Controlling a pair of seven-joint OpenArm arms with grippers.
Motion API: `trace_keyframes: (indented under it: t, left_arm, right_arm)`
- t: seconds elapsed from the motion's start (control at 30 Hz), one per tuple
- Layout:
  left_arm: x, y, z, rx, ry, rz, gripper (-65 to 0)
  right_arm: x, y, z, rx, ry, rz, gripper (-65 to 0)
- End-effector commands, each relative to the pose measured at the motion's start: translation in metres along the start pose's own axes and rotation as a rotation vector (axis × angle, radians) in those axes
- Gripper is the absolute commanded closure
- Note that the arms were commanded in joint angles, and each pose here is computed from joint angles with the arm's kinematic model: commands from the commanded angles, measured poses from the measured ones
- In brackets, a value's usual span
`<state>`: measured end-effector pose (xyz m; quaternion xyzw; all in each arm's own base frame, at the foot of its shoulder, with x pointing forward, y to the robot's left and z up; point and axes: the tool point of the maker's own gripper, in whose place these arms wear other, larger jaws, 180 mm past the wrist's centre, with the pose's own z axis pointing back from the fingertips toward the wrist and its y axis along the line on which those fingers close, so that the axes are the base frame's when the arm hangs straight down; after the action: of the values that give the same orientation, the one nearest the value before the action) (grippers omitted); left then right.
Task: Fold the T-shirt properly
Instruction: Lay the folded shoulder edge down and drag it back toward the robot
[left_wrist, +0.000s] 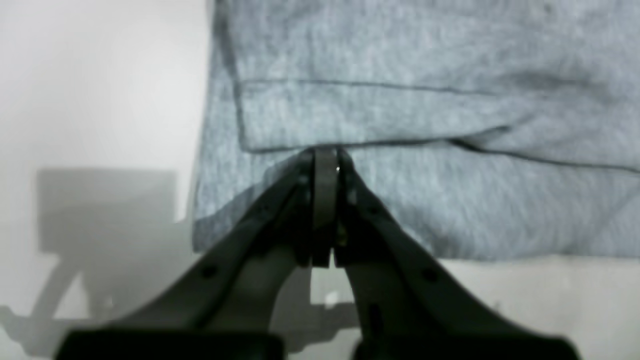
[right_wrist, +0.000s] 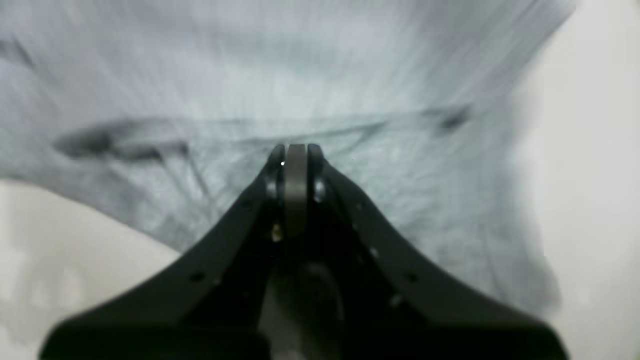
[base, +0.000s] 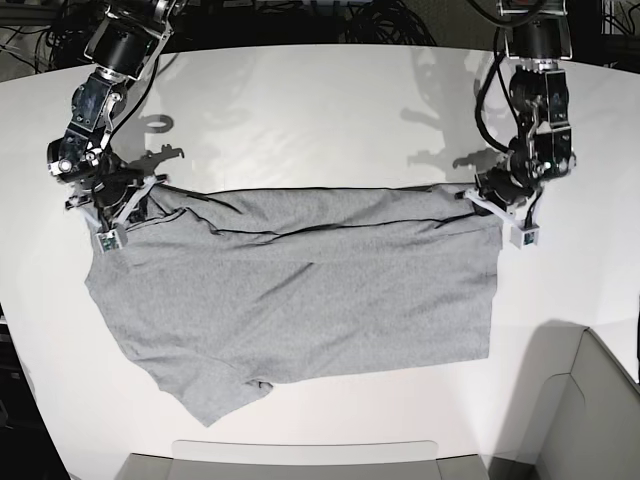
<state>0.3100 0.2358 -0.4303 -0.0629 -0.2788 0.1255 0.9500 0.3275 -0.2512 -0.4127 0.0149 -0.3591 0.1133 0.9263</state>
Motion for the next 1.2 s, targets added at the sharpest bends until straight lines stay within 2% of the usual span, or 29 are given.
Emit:
trace_keyframes:
  t: [0.0,0.2,0.47,0.83,0.97,1.07,1.17]
  left_arm:
    - [-0.003,0.011,-0.001,0.042,0.021,-0.008,0.0]
    - [-0.017,0.027,-0.007,0.089,0.068,-0.017,0.0]
    - [-0.051,0.032,0.004,0.097,0.110,-0.042,0.0]
    - [-0.118,0.031,0.046,0.091,0.200,-0.108,0.0]
    - [-0.137,0.042,0.060,0.114,0.226,-0.101,0.0]
    - [-0.148,0.056,0.080,0.148,0.231,-0.091,0.0]
    - [-0.156,0.062,0.098,0.138,0.236,-0.139,0.0]
  right_arm:
    - [0.002,-0.019,0.002,-0.031,0.028,0.025,-0.1]
    - [-0.014,-0.044,0.004,-0.055,0.082,0.018,-0.1]
    - [-0.023,-0.043,0.022,-0.087,0.089,0.074,0.0]
    - [-0.084,-0.031,0.046,-0.080,0.192,0.100,0.0]
    - [-0.095,-0.028,0.063,-0.080,0.211,0.136,0.0]
    - [-0.105,-0.036,0.080,-0.122,0.224,0.132,0.0]
    - [-0.120,-0.041,0.092,-0.163,0.238,0.080,0.0]
